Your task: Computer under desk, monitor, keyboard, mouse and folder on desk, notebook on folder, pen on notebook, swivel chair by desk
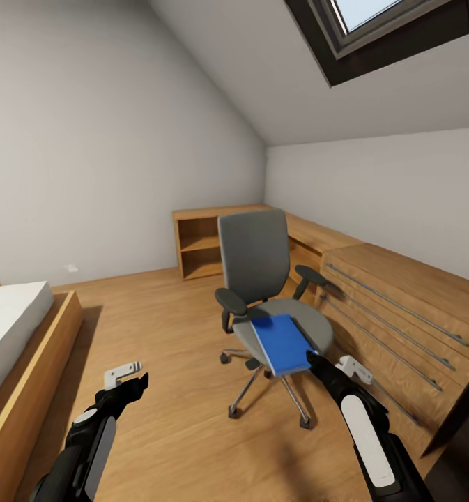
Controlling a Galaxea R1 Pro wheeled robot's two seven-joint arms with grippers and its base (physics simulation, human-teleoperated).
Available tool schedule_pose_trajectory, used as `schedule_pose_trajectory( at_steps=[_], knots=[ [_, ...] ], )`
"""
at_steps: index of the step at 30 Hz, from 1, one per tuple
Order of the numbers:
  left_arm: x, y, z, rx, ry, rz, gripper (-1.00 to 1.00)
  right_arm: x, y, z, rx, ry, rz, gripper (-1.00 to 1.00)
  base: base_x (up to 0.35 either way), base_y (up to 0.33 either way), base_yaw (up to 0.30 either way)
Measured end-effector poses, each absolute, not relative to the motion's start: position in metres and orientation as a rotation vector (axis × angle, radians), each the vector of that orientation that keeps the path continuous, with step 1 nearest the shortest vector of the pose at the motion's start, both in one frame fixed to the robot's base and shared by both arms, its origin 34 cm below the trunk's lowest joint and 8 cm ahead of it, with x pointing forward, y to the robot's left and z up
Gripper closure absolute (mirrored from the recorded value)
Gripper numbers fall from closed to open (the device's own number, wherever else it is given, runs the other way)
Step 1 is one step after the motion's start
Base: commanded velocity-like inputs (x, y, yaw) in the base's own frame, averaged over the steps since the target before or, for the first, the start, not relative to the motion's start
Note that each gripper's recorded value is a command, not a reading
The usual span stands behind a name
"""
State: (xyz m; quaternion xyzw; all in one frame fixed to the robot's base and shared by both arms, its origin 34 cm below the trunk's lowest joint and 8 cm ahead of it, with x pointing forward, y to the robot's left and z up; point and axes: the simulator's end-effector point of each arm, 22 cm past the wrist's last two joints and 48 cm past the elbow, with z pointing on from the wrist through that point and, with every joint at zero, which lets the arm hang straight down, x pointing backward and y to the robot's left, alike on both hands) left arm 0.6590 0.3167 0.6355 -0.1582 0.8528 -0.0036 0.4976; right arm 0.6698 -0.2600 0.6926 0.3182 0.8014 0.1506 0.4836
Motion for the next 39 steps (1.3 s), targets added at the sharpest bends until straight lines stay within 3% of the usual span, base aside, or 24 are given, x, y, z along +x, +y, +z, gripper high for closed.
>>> schedule_pose_trajectory(
  at_steps=[19, 39],
  knots=[
    [0.659, 0.318, 0.628, -0.4, 2.016, -0.029, -1.0, 0.661, -0.285, 0.642, 0.862, 1.949, 0.396, -1.0, -0.004, 0.002, -0.269],
    [0.65, 0.318, 0.585, -0.401, 2.014, -0.029, -1.0, 0.648, -0.244, 0.553, 0.798, 1.994, 0.629, -1.0, 0.0, 0.0, -0.035]
  ],
)
